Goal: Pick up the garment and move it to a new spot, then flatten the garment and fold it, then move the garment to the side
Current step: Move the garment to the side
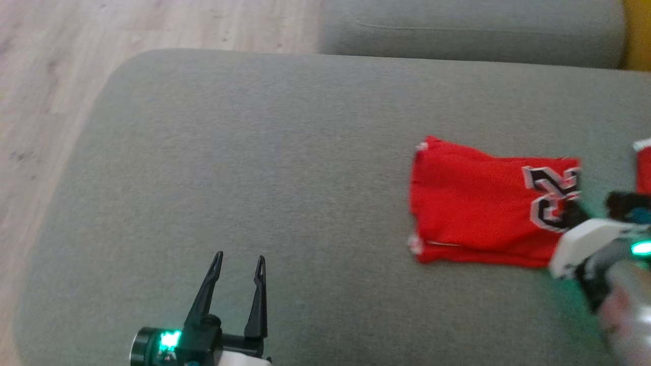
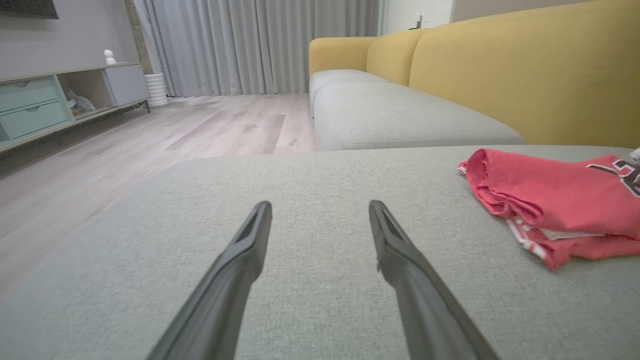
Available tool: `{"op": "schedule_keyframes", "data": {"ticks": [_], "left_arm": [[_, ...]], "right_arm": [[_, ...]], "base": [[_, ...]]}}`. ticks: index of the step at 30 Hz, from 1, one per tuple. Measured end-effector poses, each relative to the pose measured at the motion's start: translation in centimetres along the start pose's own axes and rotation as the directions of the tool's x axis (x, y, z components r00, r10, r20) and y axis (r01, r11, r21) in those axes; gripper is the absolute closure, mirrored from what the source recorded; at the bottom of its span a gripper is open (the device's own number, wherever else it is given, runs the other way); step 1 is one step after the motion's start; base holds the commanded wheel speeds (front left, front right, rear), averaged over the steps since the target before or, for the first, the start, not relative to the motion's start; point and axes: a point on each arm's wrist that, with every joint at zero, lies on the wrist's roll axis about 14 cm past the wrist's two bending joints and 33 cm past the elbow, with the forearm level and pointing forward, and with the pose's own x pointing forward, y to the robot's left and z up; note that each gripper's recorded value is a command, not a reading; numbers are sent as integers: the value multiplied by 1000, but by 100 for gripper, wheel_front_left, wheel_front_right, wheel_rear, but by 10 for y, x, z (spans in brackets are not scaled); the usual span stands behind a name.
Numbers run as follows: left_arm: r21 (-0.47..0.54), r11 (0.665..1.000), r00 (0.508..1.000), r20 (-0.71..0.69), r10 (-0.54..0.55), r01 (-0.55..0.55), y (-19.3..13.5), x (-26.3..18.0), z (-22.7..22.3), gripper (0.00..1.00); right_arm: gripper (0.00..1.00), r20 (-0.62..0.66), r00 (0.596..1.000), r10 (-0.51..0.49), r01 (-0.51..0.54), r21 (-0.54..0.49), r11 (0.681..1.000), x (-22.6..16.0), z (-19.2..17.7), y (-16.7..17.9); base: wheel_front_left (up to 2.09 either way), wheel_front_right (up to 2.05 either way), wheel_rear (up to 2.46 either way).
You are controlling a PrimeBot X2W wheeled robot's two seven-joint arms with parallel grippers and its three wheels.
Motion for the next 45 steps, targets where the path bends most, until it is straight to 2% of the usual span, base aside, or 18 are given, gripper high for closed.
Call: {"op": "schedule_keyframes", "data": {"ticks": [4, 8, 12, 13, 15, 16, 17, 18, 19, 22, 26, 29, 30, 35, 41, 45], "left_arm": [[-3, 999, 999, -4, -50, 50, -14, 8, -1, 0], [-6, 996, 996, -31, -87, 87, -25, 18, -9, 0], [-8, 992, 991, -29, -129, 129, -38, 36, -9, 0], [-8, 992, 991, -29, -129, 129, -38, 36, -9, 0], [-10, 990, 990, -30, -141, 140, -41, 43, -10, 0], [-11, 989, 989, -32, -146, 146, -43, 46, -11, 0], [-12, 989, 988, -35, -151, 150, -44, 48, -12, 0], [-13, 988, 987, -38, -154, 154, -45, 50, -13, 0], [-13, 988, 987, -39, -157, 157, -46, 51, -14, 0], [-4, 991, 991, -31, -134, 134, -41, 53, -11, 0], [-19, 997, 998, 1, -68, 68, -27, 52, 1, 0], [-42, 998, 999, 7, -46, 46, -22, 45, 4, 0], [-57, 998, 1000, 8, -20, 20, -16, 38, 6, 0], [-70, 997, 1000, 14, 23, -22, -5, 14, 7, 0], [-73, 995, 992, 102, 75, -68, 11, -1, 32, 0], [-56, 995, 989, 123, 86, -80, 16, -18, 33, 0]], "right_arm": [[100, 47, 991, -123, 127, -97, 987, -12, 27, -72], [100, 100, 967, -235, 249, -164, 954, -22, 60, -137], [100, 138, 942, -307, 331, -216, 919, -31, 86, -180], [100, 138, 942, -307, 331, -216, 919, -31, 86, -180], [100, 147, 928, -342, 369, -234, 899, -37, 93, -200], [93, 147, 922, -359, 385, -245, 890, -40, 94, -209], [96, 136, 922, -364, 388, -266, 883, -41, 94, -213], [29, 120, 921, -372, 390, -269, 881, -41, 92, -216], [0, 123, 920, -372, 392, -263, 882, -41, 92, -216], [0, 178, 924, -339, 379, -313, 871, -40, 104, -208], [0, 259, 922, -287, 355, -273, 894, -38, 119, -184], [0, 272, 939, -210, 275, -230, 933, -31, 105, -140], [0, 267, 952, -148, 203, -192, 960, -29, 86, -103], [0, 265, 964, -11, 37, -95, 995, -46, 39, -18], [0, 430, 899, 79, -94, 15, 995, -90, 49, 48], [0, 472, 877, 92, -111, 12, 994, -124, 37, 65]], "base": [[0, 0, 0], [0, 0, 0], [0, 0, 0], [0, 0, 0], [0, 0, 0], [0, 0, 0], [0, 0, 0], [0, 0, 0], [0, 0, 0], [0, 0, 0], [0, 0, 0], [0, 0, 0], [0, 0, 0], [0, 0, 0], [0, 0, 0], [0, 0, 0]]}}
